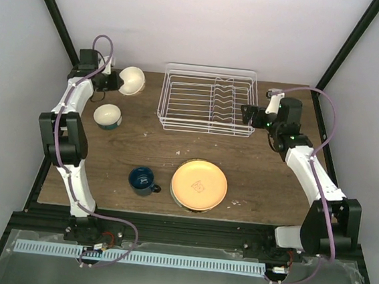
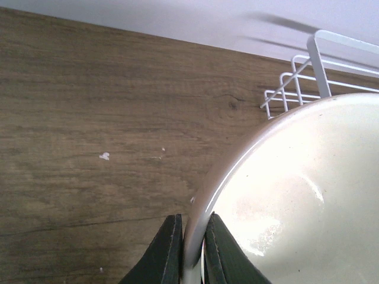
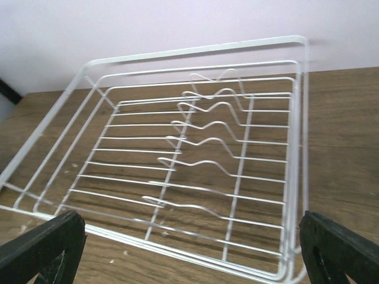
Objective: Load the mixed dishes into the dish rack
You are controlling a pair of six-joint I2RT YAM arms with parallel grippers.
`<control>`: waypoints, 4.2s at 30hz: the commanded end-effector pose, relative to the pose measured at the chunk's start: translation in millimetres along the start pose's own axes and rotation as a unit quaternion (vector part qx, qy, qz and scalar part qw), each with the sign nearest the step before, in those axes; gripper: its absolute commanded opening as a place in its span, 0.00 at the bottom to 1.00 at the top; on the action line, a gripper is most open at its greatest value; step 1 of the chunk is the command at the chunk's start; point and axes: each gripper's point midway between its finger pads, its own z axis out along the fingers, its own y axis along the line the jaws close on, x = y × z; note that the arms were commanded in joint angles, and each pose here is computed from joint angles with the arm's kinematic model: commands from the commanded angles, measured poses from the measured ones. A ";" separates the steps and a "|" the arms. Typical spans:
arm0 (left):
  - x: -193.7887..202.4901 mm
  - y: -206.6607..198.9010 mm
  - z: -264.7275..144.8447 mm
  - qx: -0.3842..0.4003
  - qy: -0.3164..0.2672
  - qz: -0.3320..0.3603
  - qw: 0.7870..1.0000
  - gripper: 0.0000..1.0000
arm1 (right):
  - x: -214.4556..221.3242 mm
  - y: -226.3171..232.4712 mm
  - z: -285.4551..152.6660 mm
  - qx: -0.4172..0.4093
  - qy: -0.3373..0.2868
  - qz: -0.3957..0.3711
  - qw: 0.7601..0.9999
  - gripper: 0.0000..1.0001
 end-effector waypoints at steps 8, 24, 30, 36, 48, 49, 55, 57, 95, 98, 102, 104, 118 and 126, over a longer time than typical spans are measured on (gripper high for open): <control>-23.6 -60.5 -71.3 0.078 -0.083 0.031 0.993 0.00 | -3.9 70.0 -11.9 -0.194 -0.002 -0.010 0.981 1.00; -14.5 -114.0 -106.8 0.077 -0.099 0.084 0.989 0.00 | 7.7 26.1 37.3 -0.081 -0.016 0.004 0.997 1.00; -18.2 -115.4 -122.6 0.062 -0.119 0.096 0.986 0.00 | 1.1 -23.9 31.2 0.064 -0.093 -0.083 0.990 1.00; -20.4 -117.4 -132.4 0.056 -0.131 0.103 0.984 0.00 | 24.6 -51.7 18.0 0.133 -0.146 -0.151 0.969 1.00; -20.0 -114.7 -135.2 0.045 -0.127 0.112 0.985 0.00 | 42.1 -83.9 15.5 0.135 -0.125 -0.153 0.971 1.00; -19.7 -114.9 -134.8 0.045 -0.127 0.112 0.985 0.00 | 46.9 -86.1 14.9 0.131 -0.119 -0.148 0.973 1.00; -24.2 -117.0 -135.5 0.050 -0.135 0.115 0.983 0.00 | 77.9 -87.9 14.2 0.104 -0.127 -0.144 0.976 1.00; -26.0 -119.1 -137.1 0.054 -0.140 0.117 0.982 0.00 | 84.0 -88.4 8.8 0.104 -0.137 -0.143 0.975 1.00; -19.5 -115.0 -137.8 0.049 -0.142 0.114 0.982 0.00 | 89.0 -101.4 -26.5 0.129 -0.208 -0.115 0.963 1.00; -19.1 -115.5 -137.4 0.051 -0.143 0.112 0.982 0.00 | 89.5 -101.4 -26.4 0.129 -0.207 -0.114 0.963 1.00; -17.9 -114.2 -134.7 0.052 -0.141 0.111 0.982 0.00 | 89.1 -101.3 -26.5 0.129 -0.208 -0.115 0.963 1.00; -16.4 -114.5 -132.9 0.053 -0.138 0.111 0.983 0.00 | 89.1 -101.2 -26.4 0.129 -0.208 -0.115 0.963 1.00; -16.1 -113.8 -125.4 0.060 -0.134 0.106 0.983 0.00 | 89.3 -101.3 -26.4 0.129 -0.208 -0.114 0.963 1.00; -18.3 -111.7 -120.5 0.059 -0.136 0.099 0.984 0.00 | 89.1 -101.4 -26.5 0.129 -0.208 -0.114 0.963 1.00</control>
